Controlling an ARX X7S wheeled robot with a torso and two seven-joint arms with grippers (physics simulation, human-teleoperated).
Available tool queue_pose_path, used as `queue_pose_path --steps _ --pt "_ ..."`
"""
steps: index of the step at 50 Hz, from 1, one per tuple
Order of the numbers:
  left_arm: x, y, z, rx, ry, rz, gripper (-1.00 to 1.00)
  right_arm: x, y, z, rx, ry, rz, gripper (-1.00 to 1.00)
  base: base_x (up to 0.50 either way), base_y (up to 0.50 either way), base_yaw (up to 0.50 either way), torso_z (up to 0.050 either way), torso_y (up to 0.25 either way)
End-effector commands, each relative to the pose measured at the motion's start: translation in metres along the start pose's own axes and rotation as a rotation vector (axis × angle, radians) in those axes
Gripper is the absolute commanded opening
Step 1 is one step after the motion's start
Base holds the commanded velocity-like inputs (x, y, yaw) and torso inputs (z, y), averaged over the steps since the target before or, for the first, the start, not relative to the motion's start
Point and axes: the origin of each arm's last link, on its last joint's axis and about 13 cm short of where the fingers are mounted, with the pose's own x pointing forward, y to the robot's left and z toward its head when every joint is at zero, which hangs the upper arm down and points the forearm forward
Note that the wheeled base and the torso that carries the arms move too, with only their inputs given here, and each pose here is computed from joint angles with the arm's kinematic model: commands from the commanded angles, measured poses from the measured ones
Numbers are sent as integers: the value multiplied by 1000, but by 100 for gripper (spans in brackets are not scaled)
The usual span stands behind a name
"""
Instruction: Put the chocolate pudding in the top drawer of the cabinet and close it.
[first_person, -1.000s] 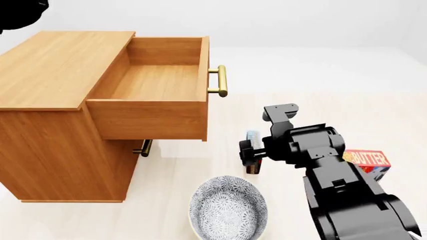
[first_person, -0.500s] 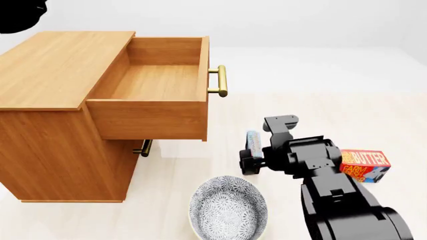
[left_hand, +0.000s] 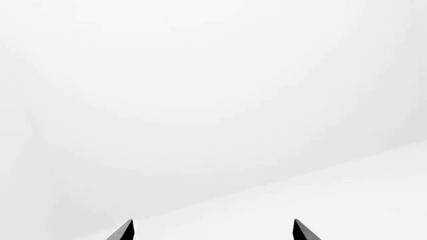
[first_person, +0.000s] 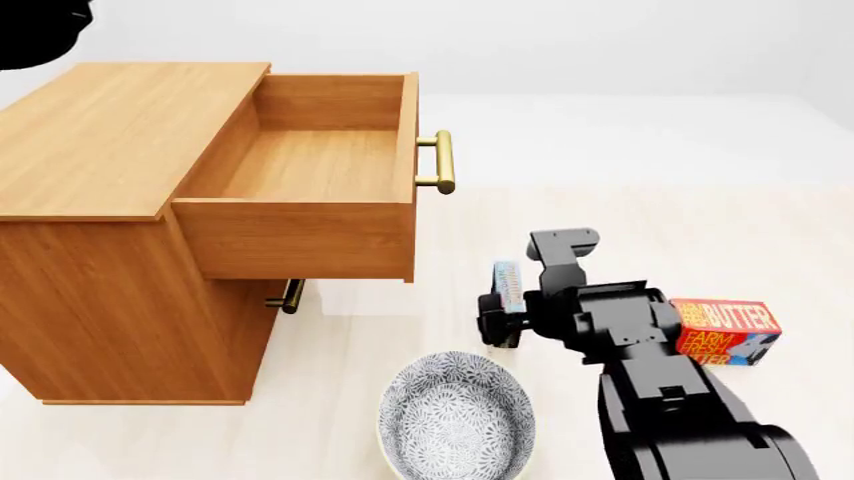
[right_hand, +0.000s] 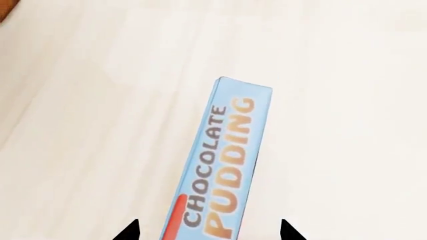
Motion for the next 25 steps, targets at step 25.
queue_pose_path --steps 25 --pt "-2 6 1 -42 -35 12 100 2 7 9 50 -88 -67 100 0 0 0 0 0"
